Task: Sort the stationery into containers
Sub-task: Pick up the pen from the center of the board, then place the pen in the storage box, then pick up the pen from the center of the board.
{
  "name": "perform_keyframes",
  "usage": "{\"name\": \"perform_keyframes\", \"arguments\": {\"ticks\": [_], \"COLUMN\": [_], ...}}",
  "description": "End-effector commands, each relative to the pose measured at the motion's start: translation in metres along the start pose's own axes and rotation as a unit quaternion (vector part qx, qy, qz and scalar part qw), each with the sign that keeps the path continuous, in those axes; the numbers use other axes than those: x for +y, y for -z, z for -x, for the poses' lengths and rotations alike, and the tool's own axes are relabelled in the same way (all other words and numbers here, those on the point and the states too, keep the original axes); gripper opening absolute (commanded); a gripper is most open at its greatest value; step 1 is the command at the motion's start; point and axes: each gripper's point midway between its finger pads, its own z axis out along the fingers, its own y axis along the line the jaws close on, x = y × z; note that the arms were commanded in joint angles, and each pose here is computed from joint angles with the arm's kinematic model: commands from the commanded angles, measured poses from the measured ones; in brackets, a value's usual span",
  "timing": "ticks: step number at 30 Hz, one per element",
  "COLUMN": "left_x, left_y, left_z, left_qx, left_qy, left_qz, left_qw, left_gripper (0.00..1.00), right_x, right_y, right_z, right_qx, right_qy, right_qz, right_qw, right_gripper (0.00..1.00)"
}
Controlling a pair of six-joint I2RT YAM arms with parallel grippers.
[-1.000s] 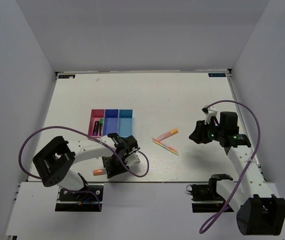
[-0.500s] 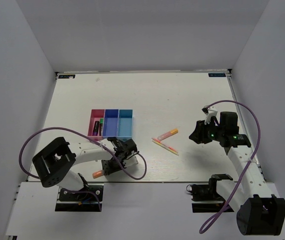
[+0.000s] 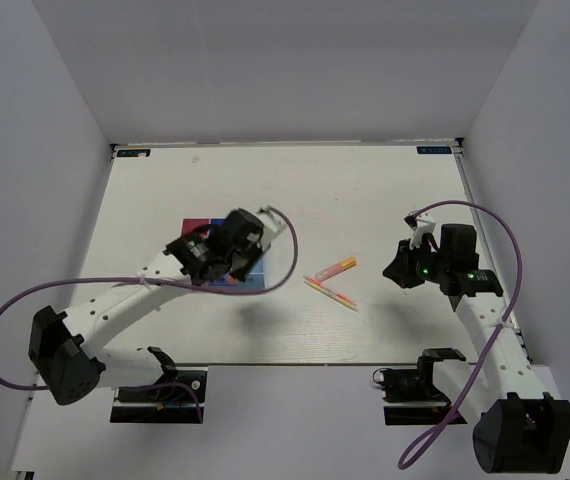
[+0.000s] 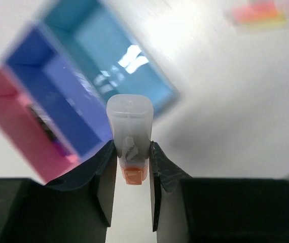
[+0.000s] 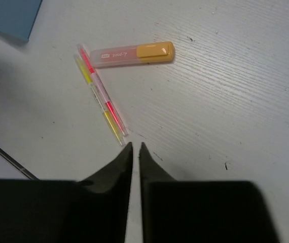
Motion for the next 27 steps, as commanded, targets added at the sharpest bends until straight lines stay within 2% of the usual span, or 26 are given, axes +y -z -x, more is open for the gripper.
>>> {"name": "perform_keyframes", "arguments": {"ticks": [1,4,5,7,12,13,15,16,17,18,19,25,27], "left_x": [0.055,0.097,0.108,0.119,0.142,0.147,0.148,0.149,0.150,0.151,0.152,0.151,0.149], "left_y": [0.009,0.006,-0.006,-0.010,-0.037,-0.040,-0.046,-0.050,-0.052,-0.053,-0.055,-0.046,-0.037], "left_z": [0.035,0.045,0.041,0.055,0.057,0.055,0.055,0.049,0.046,0.046,0.039,0.044,0.046], "left_qx": [-0.053,-0.049,-0.029,-0.048,-0.023,-0.017,-0.016,-0.010,-0.007,-0.011,-0.003,-0.021,-0.029], "left_qy": [0.124,0.186,0.194,0.206,0.228,0.235,0.239,0.246,0.248,0.253,0.257,0.268,0.278], "left_qz": [0.092,0.151,0.172,0.183,0.188,0.193,0.192,0.195,0.197,0.197,0.198,0.184,0.177], "left_qw": [0.987,0.970,0.965,0.960,0.955,0.953,0.952,0.949,0.949,0.947,0.946,0.946,0.944], "left_gripper": [0.00,0.03,0.04,0.11,0.17,0.26,0.29,0.31,0.42,0.47,0.49,0.54,0.47], "right_x": [0.007,0.007,0.005,0.004,0.006,0.004,0.004,0.005,0.004,0.004,0.004,0.008,0.008], "right_y": [0.009,0.008,0.008,0.009,0.008,0.008,0.009,0.008,0.008,0.008,0.007,0.002,-0.003], "right_z": [0.019,0.018,0.017,0.019,0.018,0.018,0.018,0.019,0.017,0.018,0.018,0.014,0.013], "right_qx": [-0.025,-0.023,-0.022,-0.025,-0.022,-0.023,-0.023,-0.023,-0.021,-0.022,-0.022,-0.010,-0.003], "right_qy": [0.017,0.017,0.015,0.017,0.016,0.015,0.016,0.017,0.015,0.015,0.017,0.034,0.055], "right_qz": [0.007,0.006,0.002,0.000,0.003,0.001,0.000,0.001,0.001,0.000,0.001,0.026,0.042], "right_qw": [1.000,1.000,1.000,1.000,1.000,1.000,1.000,1.000,1.000,1.000,1.000,0.999,0.998], "right_gripper": [0.03,0.00,0.00,0.05,0.14,0.20,0.30,0.46,0.54,0.61,0.68,0.73,0.71]}}
